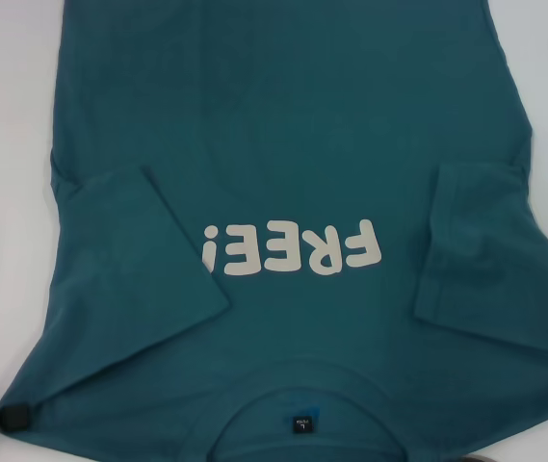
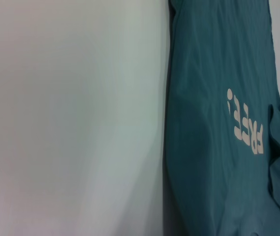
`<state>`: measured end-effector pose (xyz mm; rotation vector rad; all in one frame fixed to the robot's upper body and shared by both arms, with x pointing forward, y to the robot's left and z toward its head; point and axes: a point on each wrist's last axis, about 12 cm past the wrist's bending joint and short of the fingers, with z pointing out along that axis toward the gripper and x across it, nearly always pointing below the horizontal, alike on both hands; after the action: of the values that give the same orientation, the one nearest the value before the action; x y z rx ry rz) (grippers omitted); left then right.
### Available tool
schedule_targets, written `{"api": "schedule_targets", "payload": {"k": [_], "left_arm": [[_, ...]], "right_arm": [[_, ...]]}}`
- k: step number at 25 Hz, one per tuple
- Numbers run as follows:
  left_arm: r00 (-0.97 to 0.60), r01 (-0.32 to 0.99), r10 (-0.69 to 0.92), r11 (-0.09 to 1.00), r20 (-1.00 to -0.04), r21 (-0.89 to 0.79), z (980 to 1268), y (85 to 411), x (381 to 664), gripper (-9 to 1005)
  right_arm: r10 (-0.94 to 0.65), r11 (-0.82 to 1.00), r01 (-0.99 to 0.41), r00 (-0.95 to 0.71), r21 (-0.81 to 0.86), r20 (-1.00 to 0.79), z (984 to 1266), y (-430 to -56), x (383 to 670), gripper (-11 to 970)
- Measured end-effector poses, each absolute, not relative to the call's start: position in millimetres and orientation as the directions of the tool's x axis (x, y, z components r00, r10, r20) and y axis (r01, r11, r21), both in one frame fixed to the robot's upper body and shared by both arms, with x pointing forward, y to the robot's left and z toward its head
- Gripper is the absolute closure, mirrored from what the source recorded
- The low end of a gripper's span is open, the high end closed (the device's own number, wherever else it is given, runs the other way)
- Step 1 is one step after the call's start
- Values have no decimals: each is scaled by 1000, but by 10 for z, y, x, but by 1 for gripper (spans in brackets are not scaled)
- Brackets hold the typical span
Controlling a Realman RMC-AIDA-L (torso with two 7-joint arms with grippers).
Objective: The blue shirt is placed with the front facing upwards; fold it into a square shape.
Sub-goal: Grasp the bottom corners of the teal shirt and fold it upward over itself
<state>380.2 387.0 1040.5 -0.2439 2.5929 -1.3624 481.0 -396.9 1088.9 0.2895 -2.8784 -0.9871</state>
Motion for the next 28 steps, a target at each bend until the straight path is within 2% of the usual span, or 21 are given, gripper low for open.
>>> {"api": "schedule_targets", "payload": {"k": [7, 12, 18, 28], "left_arm": [[-966, -53, -237, 572, -104, -819, 10447, 3899, 3703, 959], [-970, -16, -210, 562, -124, -827, 10477, 3861, 3766, 959], [-962, 60, -196, 534, -192, -843, 10594, 3820, 3999, 959], [-930, 180, -197, 496, -311, -850, 10837, 3593, 4670, 959]], "right_arm": [[-209, 775, -149, -977, 614, 27, 10874, -3964, 4795, 920], [-216, 749, -183, -976, 637, -27, 10908, -3931, 4842, 918], [-217, 712, -253, -966, 655, -138, 11022, -3848, 5030, 915], [-129, 691, -309, -942, 654, -309, 11217, -3682, 5426, 909]]}}
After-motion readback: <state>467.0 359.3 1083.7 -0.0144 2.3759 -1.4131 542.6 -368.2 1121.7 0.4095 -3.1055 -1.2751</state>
